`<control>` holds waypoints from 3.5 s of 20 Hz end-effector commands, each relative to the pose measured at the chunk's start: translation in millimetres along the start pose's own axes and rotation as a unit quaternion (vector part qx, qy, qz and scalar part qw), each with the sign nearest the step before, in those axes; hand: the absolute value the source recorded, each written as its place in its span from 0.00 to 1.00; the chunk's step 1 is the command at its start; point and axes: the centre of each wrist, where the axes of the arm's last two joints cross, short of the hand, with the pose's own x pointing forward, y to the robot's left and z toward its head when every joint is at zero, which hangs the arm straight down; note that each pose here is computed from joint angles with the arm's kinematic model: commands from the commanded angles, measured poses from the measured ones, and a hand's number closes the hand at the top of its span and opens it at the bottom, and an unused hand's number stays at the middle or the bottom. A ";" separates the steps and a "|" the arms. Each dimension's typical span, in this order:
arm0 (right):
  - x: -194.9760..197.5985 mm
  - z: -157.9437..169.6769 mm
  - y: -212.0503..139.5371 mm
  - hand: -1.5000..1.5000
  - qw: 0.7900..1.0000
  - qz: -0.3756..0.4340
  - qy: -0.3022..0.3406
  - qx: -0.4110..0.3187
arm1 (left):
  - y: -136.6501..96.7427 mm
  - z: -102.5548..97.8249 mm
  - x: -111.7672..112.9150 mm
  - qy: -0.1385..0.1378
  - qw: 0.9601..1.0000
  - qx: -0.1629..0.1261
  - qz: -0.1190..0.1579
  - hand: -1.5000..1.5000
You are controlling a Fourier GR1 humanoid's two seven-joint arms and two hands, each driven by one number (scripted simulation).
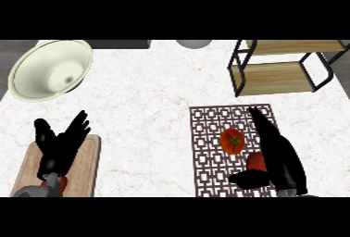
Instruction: Pick the tomato from the placemat and place it in the tiered shelf
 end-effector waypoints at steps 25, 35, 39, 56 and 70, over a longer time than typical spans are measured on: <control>-12.8 -71.8 49.3 0.00 0.999 0.020 0.002 -0.044 | 9.8 -6.1 -13.6 0.010 1.000 0.007 -0.007 0.50; -17.5 -62.0 95.8 1.00 0.994 0.073 -0.068 0.050 | -3.9 -3.2 -11.8 0.019 1.000 0.002 0.003 0.50; -31.4 -57.4 105.1 1.00 0.993 0.061 -0.096 0.031 | 7.0 2.2 -5.2 0.010 1.000 -0.002 -0.001 0.50; 3.2 -31.3 -75.9 1.00 0.972 0.022 -0.235 0.020 | 15.4 -0.6 -14.9 0.013 1.000 0.014 0.002 0.50; 54.7 6.2 -245.1 1.00 0.973 -0.014 -0.185 -0.134 | -7.8 6.4 6.6 0.017 1.000 -0.009 0.002 0.50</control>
